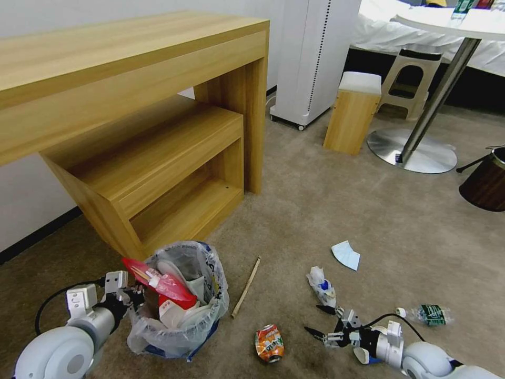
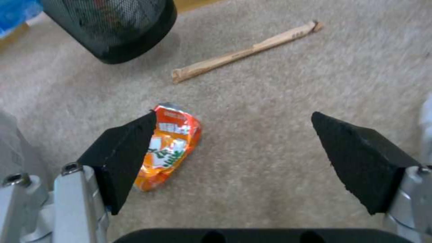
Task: Pick up the trash bin and place the garbage on the floor into it.
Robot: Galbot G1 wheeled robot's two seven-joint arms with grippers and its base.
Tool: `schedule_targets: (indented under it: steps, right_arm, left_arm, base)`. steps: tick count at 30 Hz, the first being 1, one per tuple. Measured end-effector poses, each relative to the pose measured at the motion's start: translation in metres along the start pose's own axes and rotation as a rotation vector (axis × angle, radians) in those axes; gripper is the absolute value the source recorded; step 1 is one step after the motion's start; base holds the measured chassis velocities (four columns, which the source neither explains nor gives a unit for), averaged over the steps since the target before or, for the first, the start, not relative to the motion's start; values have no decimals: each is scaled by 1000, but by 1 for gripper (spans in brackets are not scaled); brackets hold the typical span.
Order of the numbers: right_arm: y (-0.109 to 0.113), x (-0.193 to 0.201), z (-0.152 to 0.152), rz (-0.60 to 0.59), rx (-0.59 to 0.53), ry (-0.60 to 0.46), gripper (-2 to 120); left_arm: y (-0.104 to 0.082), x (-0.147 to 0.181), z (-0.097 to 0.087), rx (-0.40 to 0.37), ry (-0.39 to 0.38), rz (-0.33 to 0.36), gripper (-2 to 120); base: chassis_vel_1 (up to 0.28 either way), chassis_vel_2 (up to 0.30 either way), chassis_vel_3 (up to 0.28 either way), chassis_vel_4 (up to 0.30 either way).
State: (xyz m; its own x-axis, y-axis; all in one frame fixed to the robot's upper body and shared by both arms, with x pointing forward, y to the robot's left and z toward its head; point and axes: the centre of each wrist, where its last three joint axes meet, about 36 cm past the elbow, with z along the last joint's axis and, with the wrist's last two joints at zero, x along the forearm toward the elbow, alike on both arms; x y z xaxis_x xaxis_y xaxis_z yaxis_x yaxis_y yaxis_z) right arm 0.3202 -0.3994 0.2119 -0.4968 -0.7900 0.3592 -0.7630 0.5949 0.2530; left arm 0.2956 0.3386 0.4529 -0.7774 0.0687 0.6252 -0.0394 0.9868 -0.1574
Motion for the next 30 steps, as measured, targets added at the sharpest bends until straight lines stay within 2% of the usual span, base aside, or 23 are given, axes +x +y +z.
schedule_targets:
  steps: [7, 12, 30]
  right_arm:
    - [5, -10, 19, -7, -97, -7, 88]
    - [11, -19, 31, -15, -154, 0, 93]
    - [37, -55, 66, -48, -251, 23, 92]
  left_arm:
    - [0, 1, 3, 5, 4, -5, 0]
    - [0, 1, 4, 11, 2, -6, 0]
    - [-3, 3, 5, 27, -3, 2, 0]
  base:
    - [0, 0, 0, 0]
    - [0, 0, 0, 0]
    - [0, 0, 0, 0]
